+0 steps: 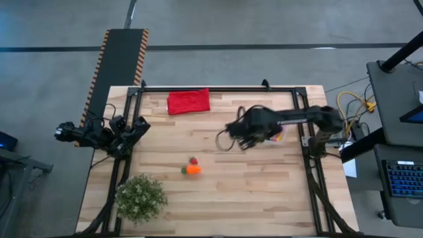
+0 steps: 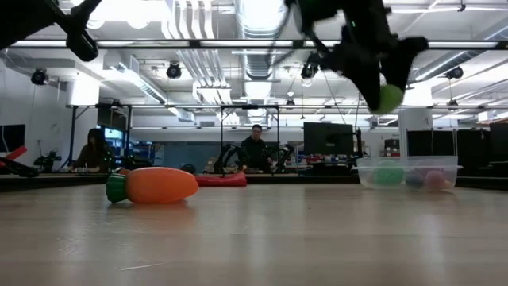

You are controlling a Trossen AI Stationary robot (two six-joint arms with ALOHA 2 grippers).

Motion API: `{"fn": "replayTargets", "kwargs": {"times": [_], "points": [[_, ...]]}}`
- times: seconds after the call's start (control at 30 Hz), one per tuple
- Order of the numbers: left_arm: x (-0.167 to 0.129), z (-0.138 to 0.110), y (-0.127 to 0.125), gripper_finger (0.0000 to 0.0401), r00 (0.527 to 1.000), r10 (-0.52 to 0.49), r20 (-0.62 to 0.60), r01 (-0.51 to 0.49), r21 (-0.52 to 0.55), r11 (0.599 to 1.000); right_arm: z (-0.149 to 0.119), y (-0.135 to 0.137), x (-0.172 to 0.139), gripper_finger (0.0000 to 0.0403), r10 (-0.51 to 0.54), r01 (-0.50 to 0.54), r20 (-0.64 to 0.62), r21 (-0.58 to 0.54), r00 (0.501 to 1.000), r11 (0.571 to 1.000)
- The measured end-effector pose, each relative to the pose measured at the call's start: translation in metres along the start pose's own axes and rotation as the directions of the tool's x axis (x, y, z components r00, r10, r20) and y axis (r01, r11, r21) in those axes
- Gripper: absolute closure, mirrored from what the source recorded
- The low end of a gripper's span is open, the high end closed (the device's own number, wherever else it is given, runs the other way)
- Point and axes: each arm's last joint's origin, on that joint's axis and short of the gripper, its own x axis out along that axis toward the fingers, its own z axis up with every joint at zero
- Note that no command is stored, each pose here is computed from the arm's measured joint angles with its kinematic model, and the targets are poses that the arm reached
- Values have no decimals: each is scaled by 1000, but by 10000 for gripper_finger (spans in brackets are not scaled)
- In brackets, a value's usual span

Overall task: Pick and placing Produce into tupperware
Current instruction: Put the green cabbage into the transparent container

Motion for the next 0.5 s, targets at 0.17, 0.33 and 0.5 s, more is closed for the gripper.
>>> {"fn": "replayTargets", "kwargs": {"times": [0.17,0.33,0.5], "points": [[0,0,0,209,1000,2,-3,-1,1,1000,20,-46,27,172,104,-107,25,190,994,976],[0,0,0,209,1000,2,-3,-2,1,1000,34,-82,53,172,172,-179,50,326,984,928],[0,0,0,209,1000,1,-2,-1,1,1000,44,-112,80,172,143,-137,17,405,990,904]]}}
